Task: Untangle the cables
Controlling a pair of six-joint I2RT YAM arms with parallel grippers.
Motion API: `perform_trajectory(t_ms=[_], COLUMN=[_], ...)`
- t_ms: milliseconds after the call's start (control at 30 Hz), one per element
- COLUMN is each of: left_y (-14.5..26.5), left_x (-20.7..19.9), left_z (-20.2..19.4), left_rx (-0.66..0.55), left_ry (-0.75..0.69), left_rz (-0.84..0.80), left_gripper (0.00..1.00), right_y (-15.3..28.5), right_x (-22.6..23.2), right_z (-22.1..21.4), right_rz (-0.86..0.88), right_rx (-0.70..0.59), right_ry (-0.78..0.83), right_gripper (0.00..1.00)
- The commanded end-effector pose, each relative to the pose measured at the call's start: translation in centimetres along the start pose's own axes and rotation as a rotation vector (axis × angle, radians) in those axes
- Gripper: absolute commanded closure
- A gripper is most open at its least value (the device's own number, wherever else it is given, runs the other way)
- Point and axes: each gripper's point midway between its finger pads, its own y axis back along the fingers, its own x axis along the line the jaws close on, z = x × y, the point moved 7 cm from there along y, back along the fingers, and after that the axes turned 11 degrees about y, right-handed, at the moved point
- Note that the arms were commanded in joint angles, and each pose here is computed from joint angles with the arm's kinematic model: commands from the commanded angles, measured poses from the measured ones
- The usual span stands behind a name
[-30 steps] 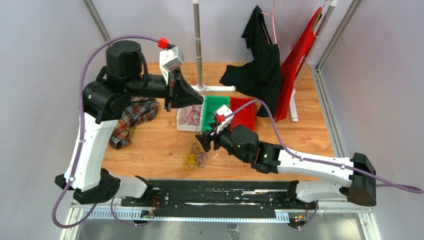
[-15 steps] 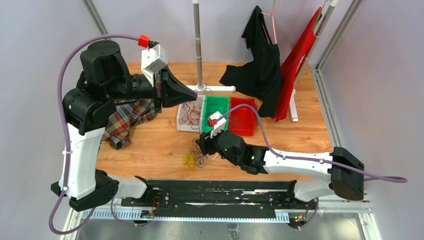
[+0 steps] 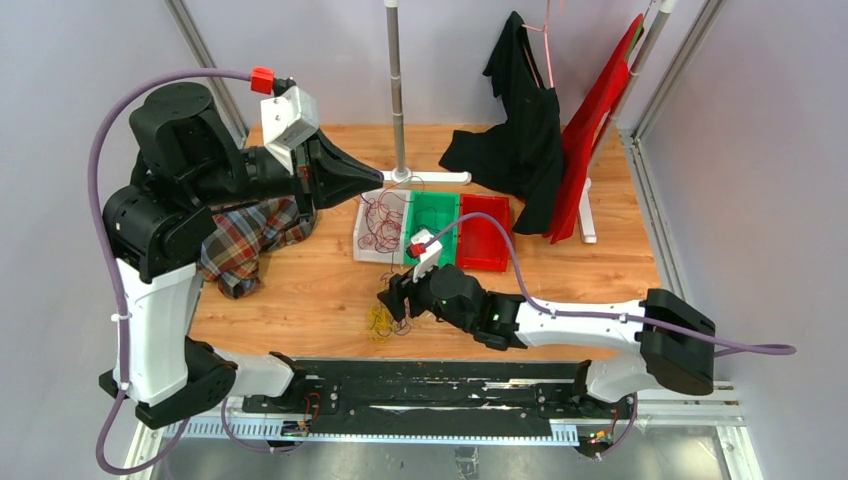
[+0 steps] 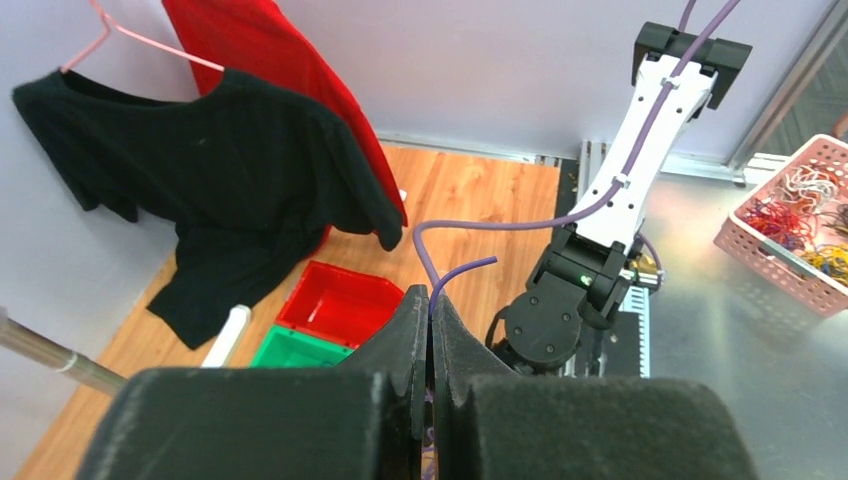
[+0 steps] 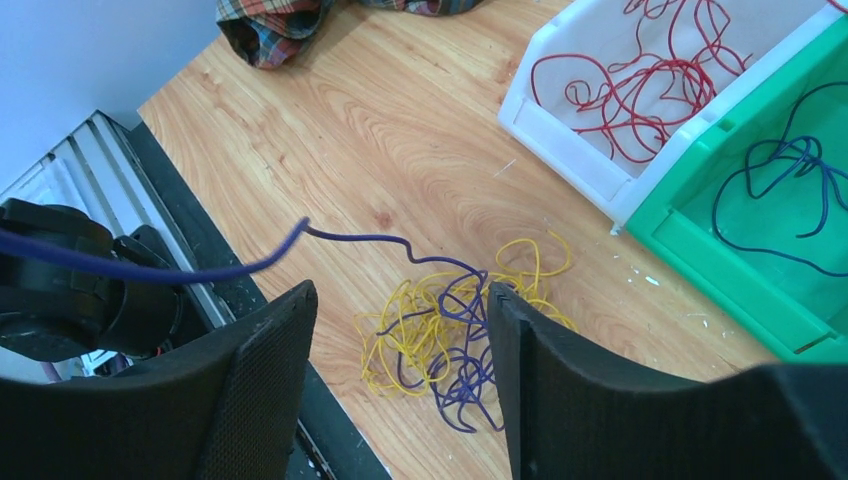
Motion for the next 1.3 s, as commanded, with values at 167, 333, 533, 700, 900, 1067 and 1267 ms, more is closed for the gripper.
perform_trajectory(t_ms=[167, 333, 533, 700, 900, 1067, 1267], left_y=[0.7, 0.8, 1.1, 1.1, 0.9, 1.3, 1.9], left_x=[0.0, -0.1, -0.2, 0.3, 1.2, 1.0, 0.7], left_z=[1.3, 1.6, 0.9, -1.6, -3.8, -1.4, 0.3], left_rx=[-0.038, -0.048, -0.037, 0.025, 0.082, 0.025, -0.020], left_ry=[-0.042, -0.045, -0.028, -0.001, -0.003, -0.067, -0.133], left_rz=[0.052, 0.059, 0.071, 0.098, 0.136, 0.156, 0.168], left_gripper=[1.00, 1.00, 1.00, 1.00, 1.00, 1.00, 1.00], right_y=[-1.8, -3.0, -2.7, 0.7, 4.5, 4.4, 2.3], right_x=[0.1, -0.1, -0.7, -1.4, -2.0, -2.3, -2.5], right_z=[-1.3, -0.8, 0.7, 4.4, 7.3, 4.0, -1.0], right_rz=[-0.041, -0.080, -0.121, -0.108, -0.063, -0.042, -0.029], right_rx=[0.011, 0.006, -0.021, -0.131, -0.214, -0.129, -0.043], right_ry=[0.026, 0.052, 0.076, 0.073, 0.057, 0.085, 0.149], right_gripper=[0.37, 0.48, 0.98, 0.99, 0.99, 0.58, 0.44])
